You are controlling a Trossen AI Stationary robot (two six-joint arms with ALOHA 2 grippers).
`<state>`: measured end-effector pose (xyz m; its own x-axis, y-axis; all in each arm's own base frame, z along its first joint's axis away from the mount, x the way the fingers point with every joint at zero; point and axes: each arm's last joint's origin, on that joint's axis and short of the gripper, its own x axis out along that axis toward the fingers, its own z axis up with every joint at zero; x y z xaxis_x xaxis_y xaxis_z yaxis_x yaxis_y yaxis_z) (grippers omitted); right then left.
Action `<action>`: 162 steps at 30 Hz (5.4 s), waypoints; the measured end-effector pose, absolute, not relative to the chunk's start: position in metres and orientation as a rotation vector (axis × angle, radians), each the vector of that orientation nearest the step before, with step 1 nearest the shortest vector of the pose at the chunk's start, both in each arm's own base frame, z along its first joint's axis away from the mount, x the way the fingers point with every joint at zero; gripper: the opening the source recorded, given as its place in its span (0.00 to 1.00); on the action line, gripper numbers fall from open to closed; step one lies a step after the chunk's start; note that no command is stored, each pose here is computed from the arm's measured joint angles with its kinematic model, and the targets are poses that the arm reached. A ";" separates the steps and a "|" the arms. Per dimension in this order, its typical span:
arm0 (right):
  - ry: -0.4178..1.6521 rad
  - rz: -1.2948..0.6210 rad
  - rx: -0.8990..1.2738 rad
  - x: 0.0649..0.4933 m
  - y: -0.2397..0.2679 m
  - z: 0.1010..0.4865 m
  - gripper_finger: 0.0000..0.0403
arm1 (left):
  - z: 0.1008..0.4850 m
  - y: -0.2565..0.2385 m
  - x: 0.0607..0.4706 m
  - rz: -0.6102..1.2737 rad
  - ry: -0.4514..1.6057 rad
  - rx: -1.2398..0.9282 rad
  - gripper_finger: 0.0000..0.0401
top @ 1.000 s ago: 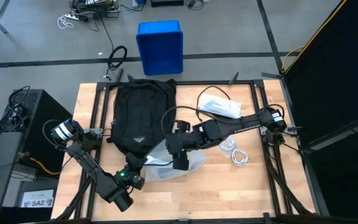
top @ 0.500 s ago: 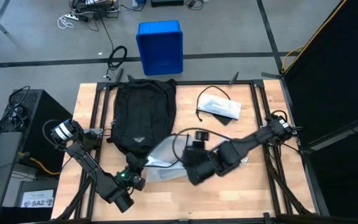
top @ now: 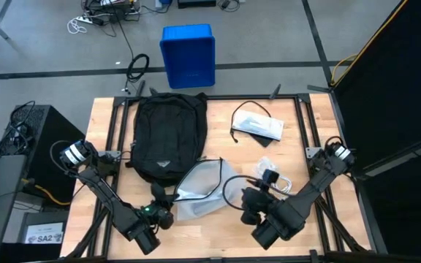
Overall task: Unpack backpack
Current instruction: Put the white charger cable into the zip bag
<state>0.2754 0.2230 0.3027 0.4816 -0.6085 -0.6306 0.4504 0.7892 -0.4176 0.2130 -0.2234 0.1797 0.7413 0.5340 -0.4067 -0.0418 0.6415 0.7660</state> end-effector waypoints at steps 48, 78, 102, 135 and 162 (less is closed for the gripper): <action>0.972 -0.983 0.269 0.193 0.244 0.179 0.32 | 0.210 -0.266 0.247 0.275 0.296 0.109 0.00; 1.336 -0.905 0.322 0.185 0.108 0.255 0.41 | 0.210 -0.266 0.247 0.276 0.296 0.110 0.00; 1.206 -0.563 0.685 0.144 0.093 0.146 0.50 | 0.210 -0.266 0.247 0.276 0.296 0.110 0.00; 0.691 -0.729 0.324 0.180 0.109 0.284 0.01 | 0.211 -0.268 0.248 0.266 0.284 0.081 0.00; 0.410 0.056 0.328 0.313 0.134 0.299 0.01 | 0.211 -0.268 0.248 0.265 0.285 0.081 0.00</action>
<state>0.3135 0.1342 0.2991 0.9164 0.1187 -0.3822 0.0126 0.9459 0.3241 0.2479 -0.2677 0.2114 0.9254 0.2692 -0.2668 -0.2463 0.9622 0.1165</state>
